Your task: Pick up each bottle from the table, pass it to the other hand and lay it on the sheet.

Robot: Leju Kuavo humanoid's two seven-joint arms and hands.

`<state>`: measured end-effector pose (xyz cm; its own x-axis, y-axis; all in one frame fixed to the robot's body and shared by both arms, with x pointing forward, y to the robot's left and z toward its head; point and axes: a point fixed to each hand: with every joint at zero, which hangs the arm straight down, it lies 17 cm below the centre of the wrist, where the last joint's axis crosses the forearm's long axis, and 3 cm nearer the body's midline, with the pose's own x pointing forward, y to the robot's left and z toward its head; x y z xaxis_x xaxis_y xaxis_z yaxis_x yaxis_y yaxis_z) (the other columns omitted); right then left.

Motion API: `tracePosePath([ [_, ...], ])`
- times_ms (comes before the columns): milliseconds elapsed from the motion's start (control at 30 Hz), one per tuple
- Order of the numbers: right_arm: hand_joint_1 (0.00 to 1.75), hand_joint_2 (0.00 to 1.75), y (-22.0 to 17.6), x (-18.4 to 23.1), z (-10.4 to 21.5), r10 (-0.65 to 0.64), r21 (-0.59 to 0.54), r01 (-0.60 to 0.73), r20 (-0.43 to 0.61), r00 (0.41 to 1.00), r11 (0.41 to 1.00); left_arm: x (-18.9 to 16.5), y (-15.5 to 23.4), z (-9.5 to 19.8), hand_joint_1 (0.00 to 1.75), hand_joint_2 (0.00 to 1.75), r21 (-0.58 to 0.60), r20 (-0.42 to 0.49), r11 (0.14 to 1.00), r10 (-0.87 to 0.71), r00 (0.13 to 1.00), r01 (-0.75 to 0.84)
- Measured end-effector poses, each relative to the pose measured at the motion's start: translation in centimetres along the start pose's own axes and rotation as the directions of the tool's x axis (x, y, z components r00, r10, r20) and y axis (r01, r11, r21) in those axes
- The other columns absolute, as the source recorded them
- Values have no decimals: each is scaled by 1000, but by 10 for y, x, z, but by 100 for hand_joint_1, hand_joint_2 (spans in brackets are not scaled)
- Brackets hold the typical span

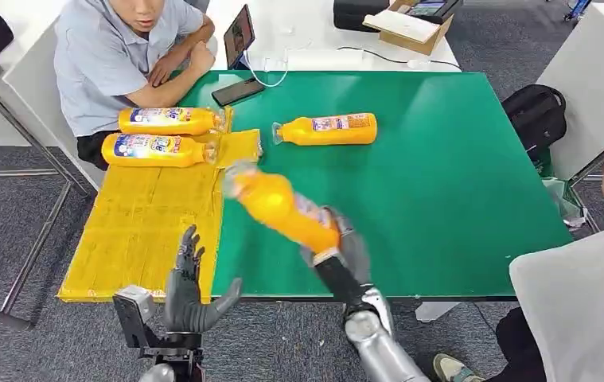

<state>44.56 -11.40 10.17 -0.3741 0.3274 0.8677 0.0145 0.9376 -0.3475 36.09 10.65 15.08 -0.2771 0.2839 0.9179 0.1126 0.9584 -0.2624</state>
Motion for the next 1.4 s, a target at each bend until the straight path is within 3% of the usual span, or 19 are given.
tracePosePath([
  [300,175,175,85,47,28,-48,219,23,112,993,975,-1,-20,-3,0,175,-63,-40,995,77,996,-79],
  [667,175,175,116,53,33,-41,302,0,130,991,953,1,-32,-6,0,175,-90,-55,986,133,990,-138],
  [700,166,175,118,52,33,-40,310,-2,130,991,951,1,-31,-7,75,175,-87,-56,986,136,989,-140],
  [733,112,175,121,52,33,-38,318,-5,129,991,948,1,-31,-7,152,175,-83,-57,987,134,989,-139],
  [767,12,175,124,52,34,-38,326,-6,129,991,945,0,-30,-7,175,175,-79,-58,987,132,989,-137],
  [800,0,175,126,52,35,-38,334,-8,129,991,943,0,-29,-8,175,175,-73,-59,988,131,990,-135],
  [867,0,175,133,52,39,-43,358,-4,122,992,934,-1,-25,-10,175,175,-53,-63,990,128,990,-131],
  [900,0,0,137,51,42,-44,372,-2,116,992,928,-2,-23,-11,175,175,-45,-66,991,126,990,-129],
  [1267,0,0,137,60,53,-97,327,59,103,990,943,-4,-7,-15,175,175,20,-76,980,200,977,-199],
  [1400,0,0,126,63,55,-111,277,79,104,988,958,-6,17,-20,175,175,112,-67,983,155,986,-147],
])
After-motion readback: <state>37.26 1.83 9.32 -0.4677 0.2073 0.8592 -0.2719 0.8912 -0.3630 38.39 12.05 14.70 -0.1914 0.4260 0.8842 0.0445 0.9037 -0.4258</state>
